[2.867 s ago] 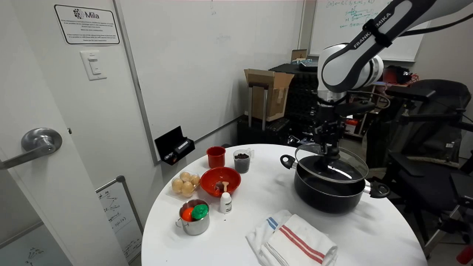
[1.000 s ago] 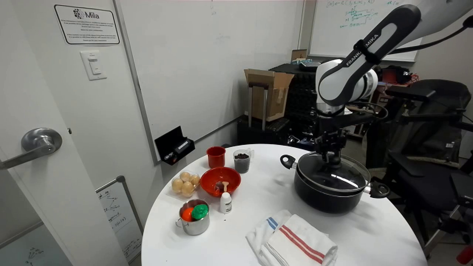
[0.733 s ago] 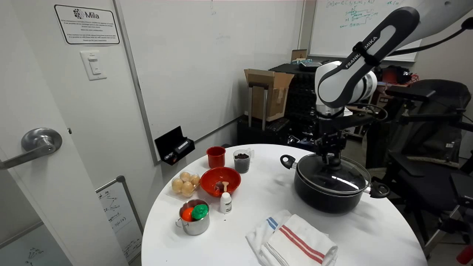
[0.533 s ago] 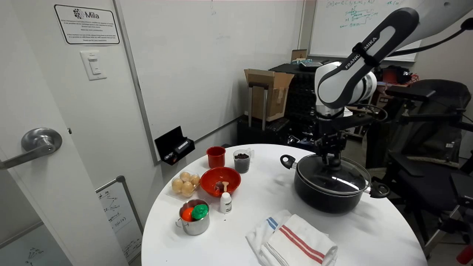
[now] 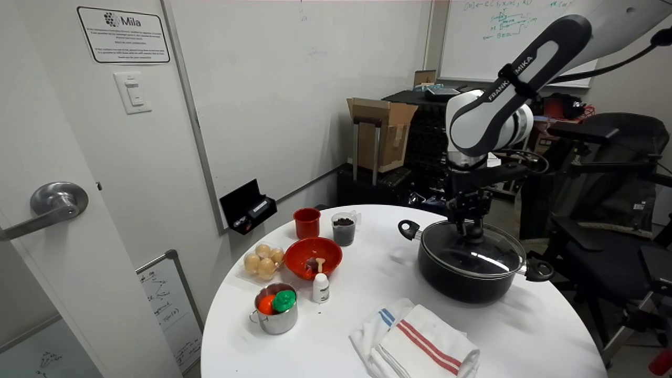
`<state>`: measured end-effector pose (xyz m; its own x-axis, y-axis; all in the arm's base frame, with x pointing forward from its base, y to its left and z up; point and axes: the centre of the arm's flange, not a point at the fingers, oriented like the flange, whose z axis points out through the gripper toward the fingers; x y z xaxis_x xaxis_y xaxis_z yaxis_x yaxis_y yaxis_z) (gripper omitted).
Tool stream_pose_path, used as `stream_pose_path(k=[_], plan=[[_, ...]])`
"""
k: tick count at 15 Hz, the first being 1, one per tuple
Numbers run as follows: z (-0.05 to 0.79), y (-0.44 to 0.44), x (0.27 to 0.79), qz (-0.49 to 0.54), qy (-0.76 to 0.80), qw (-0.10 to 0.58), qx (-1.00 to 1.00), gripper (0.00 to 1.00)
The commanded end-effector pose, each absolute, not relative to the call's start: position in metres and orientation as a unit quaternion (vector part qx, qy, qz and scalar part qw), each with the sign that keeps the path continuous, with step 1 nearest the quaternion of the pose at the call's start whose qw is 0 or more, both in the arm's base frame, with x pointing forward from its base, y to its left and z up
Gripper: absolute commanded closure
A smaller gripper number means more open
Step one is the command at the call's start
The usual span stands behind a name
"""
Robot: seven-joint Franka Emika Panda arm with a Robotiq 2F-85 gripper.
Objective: Put the lid on the black pot
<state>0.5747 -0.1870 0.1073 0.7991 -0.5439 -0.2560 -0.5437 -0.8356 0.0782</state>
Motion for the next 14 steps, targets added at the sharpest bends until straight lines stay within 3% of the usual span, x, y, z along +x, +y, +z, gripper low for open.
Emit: stream_pose_path(k=[1, 14], plan=[[0.1154, -0.1853, 0.5843, -0.129, -0.291, 0.004, 0.948, 0.75], [0.1101, -0.1828, 0.5917, -0.130, -0.286, 0.006, 0.949, 0.75]])
